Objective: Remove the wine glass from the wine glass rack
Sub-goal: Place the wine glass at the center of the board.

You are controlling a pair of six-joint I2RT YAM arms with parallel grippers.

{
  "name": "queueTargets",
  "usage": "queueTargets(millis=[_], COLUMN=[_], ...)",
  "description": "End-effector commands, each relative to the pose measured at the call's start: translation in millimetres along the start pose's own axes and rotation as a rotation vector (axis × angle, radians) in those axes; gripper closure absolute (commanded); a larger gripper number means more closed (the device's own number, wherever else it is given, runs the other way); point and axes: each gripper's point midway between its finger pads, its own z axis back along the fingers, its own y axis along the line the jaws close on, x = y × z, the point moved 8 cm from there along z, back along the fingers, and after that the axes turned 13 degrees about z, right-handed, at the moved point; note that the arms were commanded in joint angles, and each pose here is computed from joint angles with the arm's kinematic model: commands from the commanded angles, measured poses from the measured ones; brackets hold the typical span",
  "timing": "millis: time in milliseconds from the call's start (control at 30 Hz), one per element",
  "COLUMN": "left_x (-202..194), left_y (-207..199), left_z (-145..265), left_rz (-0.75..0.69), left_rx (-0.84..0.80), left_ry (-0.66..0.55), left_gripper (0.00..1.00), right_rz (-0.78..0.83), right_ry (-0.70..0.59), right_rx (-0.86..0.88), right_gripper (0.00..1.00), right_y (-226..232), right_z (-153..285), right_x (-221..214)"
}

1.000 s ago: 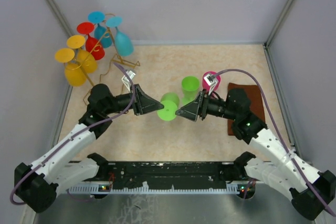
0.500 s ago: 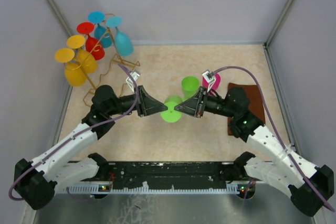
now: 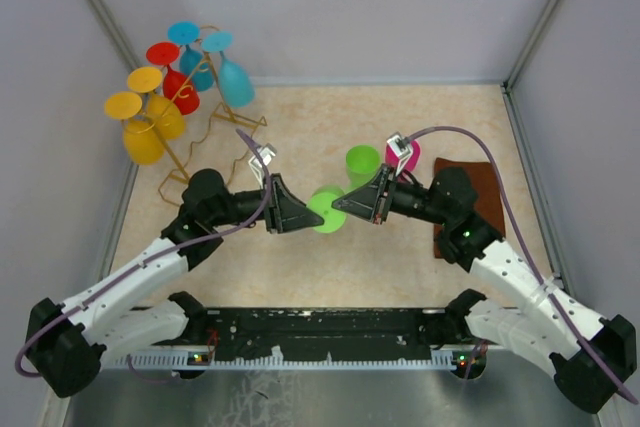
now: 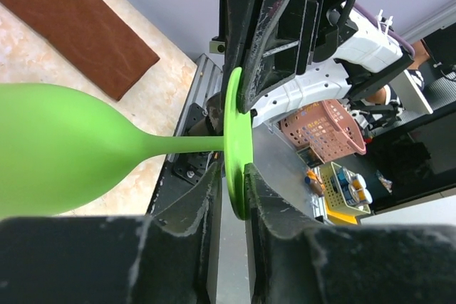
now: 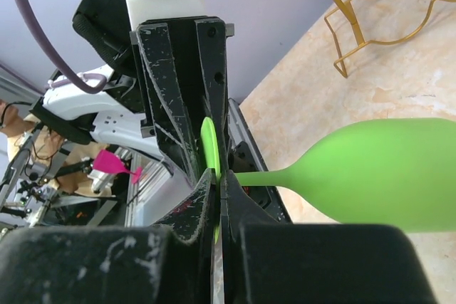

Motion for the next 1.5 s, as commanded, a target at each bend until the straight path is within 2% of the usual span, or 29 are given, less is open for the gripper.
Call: queueTargets(millis=[0,133,233,267,333,400,567,767,900,967,1233,1467], left_x=[-2.0,-2.1,-2.5,-2.8,-3.4,-4.4,-13.1,-30.3,-42.5,-47.0,-61.2,-69.1], left_y=[-4.1,-4.4,-5.5,-4.5,-3.8,-4.7,-13.4,-7.6,-5.2,-6.2,-2.7,-3.0], left_z=[-3.9,-8.5,-10.8,-10.8,-9.6,-7.0,4.6,23.3,33.3,36.5,41.3,45.3], left_rz=[-0.014,-0.015,-0.027,-0.033,-0.054,-0.086,-0.245,-0.399,-0.494,-0.541,-0.598,-0.617], left_rx=[-0.034,-0.046,-0.058,-0.056,-0.047,-0.044,-0.105,-0.110,-0.168,-0.216,-0.345,-0.414], left_ry=[0.008,0.018,0.021,0.021,0.023,0.028,0.106,0.139,0.149,0.151,0.169,0.205], left_gripper=[0.78,0.82,0.95,1.00,1.00,1.00,1.00,1.00,1.00,1.00,1.00,1.00], right_rz=[0.096,0.114,0.123,0.128,0.138,0.157,0.253,0.283,0.188,0.141,0.004,-0.087], right_ry=[-0.094,-0.086,-0.077,-0.078,-0.079,-0.092,-0.124,-0.226,-0.213,-0.186,-0.105,0.002], right_rx=[0.087,0.113,0.118,0.114,0.090,0.056,-0.108,-0.396,-0.586,-0.599,-0.261,-0.079], right_gripper=[1.00,1.00,1.00,0.98,0.92,0.83,0.37,0.12,0.07,0.06,0.05,0.07], right_y=[20.7,24.9,26.2,27.0,26.7,26.5,24.1,10.0,-4.0,-5.5,-3.7,-9.9], right_z=[2.3,3.2,4.6,5.9,8.6,12.2,26.9,50.9,58.7,57.6,38.1,20.9], right_x=[20.4,20.7,19.7,19.8,19.4,20.8,29.6,38.2,37.6,37.5,34.8,19.9])
